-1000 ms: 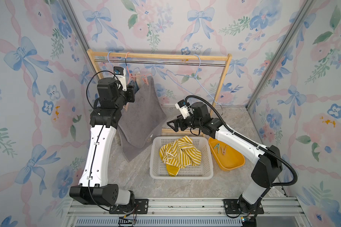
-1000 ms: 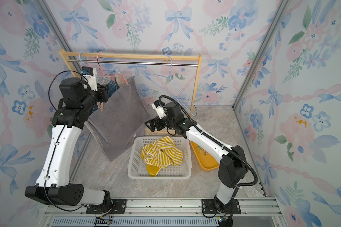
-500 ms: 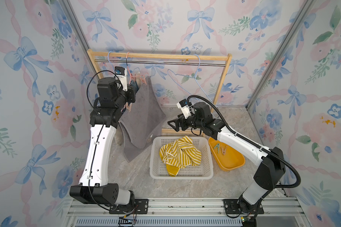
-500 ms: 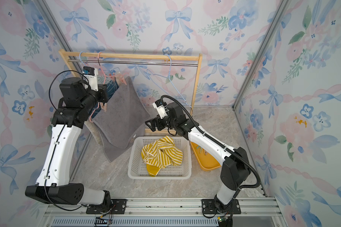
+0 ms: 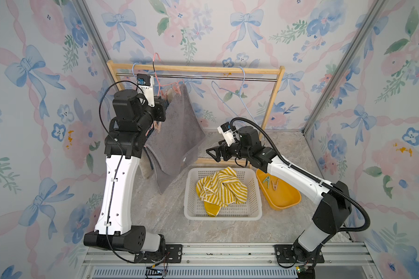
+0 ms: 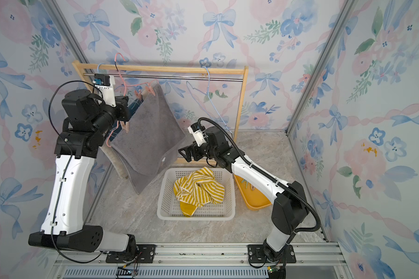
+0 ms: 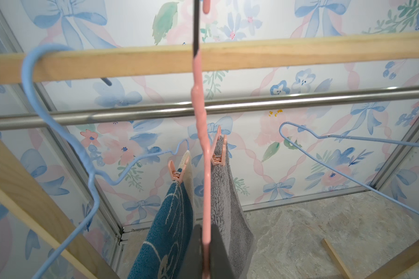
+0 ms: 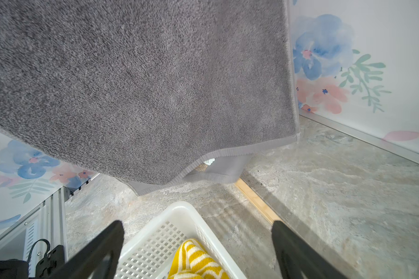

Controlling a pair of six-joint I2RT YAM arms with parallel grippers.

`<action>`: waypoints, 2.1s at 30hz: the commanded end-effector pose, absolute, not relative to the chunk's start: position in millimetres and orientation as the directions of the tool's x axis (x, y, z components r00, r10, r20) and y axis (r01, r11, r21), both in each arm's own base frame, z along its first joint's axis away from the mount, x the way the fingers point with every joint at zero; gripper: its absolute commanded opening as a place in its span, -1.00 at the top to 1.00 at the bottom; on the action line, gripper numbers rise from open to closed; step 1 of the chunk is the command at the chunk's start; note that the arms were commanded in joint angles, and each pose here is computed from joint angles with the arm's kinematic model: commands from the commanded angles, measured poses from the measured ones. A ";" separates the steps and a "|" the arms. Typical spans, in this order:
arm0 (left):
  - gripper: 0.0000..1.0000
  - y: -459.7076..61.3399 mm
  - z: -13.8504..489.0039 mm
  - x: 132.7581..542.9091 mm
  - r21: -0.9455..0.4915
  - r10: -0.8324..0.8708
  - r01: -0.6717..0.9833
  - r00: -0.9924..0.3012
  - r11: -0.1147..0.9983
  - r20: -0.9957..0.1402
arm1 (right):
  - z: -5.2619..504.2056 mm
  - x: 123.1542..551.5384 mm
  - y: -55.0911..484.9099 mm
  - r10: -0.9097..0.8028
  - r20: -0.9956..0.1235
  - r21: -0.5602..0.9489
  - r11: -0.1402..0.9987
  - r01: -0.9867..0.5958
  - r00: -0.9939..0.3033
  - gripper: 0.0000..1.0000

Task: Remove the clothespins securing towels to the hanger
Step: Pick up the hanger from the clothesline.

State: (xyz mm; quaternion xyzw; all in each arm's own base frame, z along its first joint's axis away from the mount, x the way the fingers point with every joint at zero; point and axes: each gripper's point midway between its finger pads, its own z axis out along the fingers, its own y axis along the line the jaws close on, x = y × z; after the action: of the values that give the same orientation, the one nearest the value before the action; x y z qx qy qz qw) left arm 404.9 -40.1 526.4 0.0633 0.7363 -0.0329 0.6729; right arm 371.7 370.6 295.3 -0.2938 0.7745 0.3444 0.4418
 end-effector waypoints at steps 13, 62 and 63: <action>1.00 -58.6 651.3 329.1 0.096 0.035 0.160 0.345 0.982 -0.938 | 316.9 367.6 369.7 -0.130 -0.913 0.242 0.588 -0.771 -0.386 -0.94; 1.00 -96.0 563.5 299.2 0.199 0.107 0.377 0.250 0.905 -0.962 | 345.3 343.5 364.5 -0.108 -0.931 0.231 0.567 -0.791 -0.350 -0.95; 1.00 -96.5 565.5 294.4 0.213 0.115 0.379 0.264 0.900 -0.958 | 348.9 342.1 364.2 -0.108 -0.934 0.225 0.566 -0.793 -0.341 -0.95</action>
State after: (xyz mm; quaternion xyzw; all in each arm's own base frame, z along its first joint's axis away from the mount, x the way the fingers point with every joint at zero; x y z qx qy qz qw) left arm 327.9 -92.5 521.9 0.1791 0.6700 -0.0893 0.7149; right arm 358.9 365.9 322.8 -0.2978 0.7582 0.3383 0.4711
